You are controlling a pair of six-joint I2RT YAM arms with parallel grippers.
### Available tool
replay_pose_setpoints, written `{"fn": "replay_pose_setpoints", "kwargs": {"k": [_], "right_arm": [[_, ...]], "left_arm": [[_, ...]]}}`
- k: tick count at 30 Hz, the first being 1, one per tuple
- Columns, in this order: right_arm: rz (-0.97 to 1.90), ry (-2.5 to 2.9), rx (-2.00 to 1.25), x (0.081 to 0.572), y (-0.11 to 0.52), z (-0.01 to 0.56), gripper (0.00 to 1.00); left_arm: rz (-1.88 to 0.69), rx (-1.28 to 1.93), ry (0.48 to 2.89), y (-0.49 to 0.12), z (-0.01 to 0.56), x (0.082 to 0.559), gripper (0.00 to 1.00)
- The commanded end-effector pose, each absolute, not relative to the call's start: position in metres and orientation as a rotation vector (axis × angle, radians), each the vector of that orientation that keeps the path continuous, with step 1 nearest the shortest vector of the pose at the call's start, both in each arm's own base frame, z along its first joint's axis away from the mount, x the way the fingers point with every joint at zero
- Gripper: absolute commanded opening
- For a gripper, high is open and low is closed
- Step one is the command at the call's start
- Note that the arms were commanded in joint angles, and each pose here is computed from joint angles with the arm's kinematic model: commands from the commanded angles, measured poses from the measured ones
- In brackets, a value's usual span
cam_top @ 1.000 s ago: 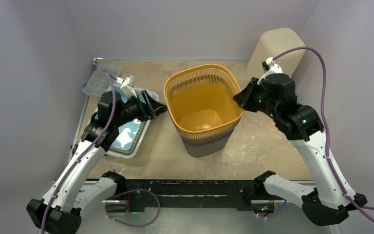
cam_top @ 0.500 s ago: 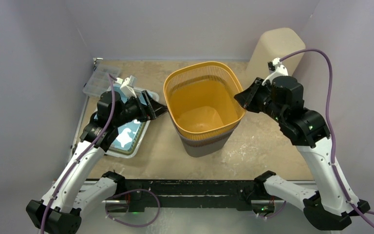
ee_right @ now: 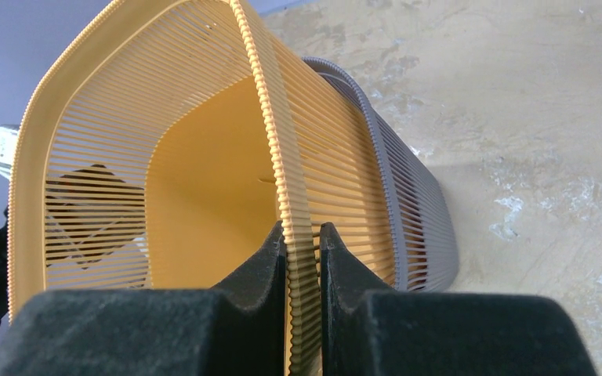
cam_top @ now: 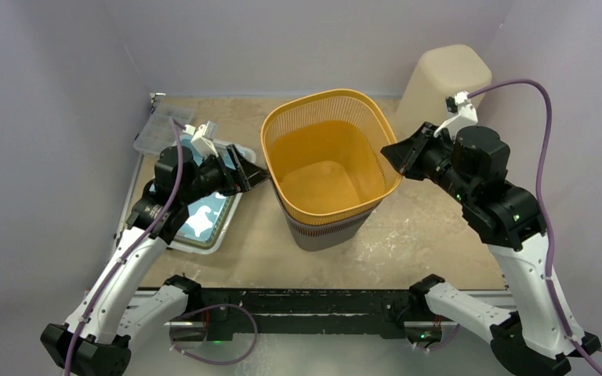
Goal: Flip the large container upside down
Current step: Pick up the container from the container.
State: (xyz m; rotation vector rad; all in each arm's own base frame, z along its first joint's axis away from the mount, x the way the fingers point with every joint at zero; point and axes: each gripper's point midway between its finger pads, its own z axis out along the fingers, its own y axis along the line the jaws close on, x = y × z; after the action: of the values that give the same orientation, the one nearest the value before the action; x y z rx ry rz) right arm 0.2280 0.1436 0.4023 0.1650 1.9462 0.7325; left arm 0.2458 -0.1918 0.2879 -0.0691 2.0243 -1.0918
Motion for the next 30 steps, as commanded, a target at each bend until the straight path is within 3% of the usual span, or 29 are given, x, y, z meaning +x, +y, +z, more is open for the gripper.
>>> {"fn": "replay_pose_setpoints", "kwargs": {"k": [1,21,30], "right_arm": [[1.101,1.437,0.099,0.183,0.15,0.552,0.0],[1.092,1.091,-0.101,0.073,0.1,0.602,0.0],[1.028,1.095,-0.14,0.06,0.09,0.595,0.0]], "left_arm": [[-0.997,-0.083,2.059,-0.181,0.278,0.251,0.78],[-0.907,-0.164,2.124,-0.173,0.257,0.264,0.78],[-0.919,-0.154,2.087,-0.179,0.271,0.28,0.76]]}}
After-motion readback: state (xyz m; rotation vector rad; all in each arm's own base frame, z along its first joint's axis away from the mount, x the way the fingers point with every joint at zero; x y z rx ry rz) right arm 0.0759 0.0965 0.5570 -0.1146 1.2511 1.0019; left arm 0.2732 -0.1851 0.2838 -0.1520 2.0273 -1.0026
